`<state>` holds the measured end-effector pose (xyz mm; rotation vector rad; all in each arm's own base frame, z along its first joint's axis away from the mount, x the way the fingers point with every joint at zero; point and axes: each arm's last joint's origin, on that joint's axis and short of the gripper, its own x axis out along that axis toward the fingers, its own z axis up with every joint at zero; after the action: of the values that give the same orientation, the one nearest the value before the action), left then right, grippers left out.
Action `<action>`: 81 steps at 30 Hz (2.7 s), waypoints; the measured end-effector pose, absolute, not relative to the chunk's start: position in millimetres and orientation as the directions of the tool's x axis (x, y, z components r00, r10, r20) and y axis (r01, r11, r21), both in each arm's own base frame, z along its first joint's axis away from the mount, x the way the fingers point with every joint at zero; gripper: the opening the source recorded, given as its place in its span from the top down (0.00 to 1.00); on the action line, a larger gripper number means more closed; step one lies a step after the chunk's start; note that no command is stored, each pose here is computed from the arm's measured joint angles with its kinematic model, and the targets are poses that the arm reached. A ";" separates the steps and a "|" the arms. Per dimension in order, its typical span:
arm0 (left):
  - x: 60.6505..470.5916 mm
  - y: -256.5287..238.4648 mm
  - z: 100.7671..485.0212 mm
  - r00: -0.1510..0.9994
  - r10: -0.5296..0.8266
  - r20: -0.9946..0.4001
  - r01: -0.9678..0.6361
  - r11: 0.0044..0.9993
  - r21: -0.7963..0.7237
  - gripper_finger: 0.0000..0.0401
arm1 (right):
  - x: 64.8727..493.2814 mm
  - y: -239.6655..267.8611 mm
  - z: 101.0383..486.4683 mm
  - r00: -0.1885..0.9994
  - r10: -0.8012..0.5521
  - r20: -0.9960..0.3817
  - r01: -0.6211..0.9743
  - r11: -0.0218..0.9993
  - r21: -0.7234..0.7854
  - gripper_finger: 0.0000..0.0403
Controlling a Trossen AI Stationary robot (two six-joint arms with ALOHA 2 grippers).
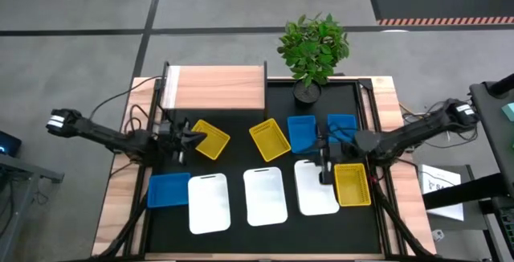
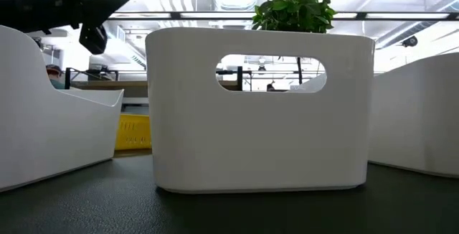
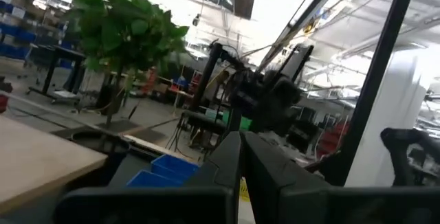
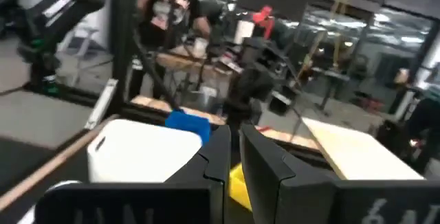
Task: Stack baskets on shelf by color
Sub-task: Put the center white bin on the shelf
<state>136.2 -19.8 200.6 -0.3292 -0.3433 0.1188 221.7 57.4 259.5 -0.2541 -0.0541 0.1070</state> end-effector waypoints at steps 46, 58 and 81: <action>151.7 -23.4 207.0 0.918 0.173 0.357 -0.049 0.943 -0.330 1.00 | 352.0 128.0 270.9 0.398 0.209 -0.893 -0.420 0.907 0.025 0.55; 148.3 -22.5 214.5 0.885 0.183 0.428 -0.042 0.947 -0.318 1.00 | 366.9 175.3 270.9 0.441 0.284 -0.851 -0.362 0.924 0.121 0.55; 138.4 -20.3 228.8 0.809 0.199 0.554 -0.019 0.950 -0.313 1.00 | 408.4 219.8 196.8 0.320 0.229 -0.920 -0.304 0.944 0.129 0.57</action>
<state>138.4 -20.3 228.8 -0.3018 -0.6203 0.1181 408.4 219.8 196.8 -0.0718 1.1955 0.3506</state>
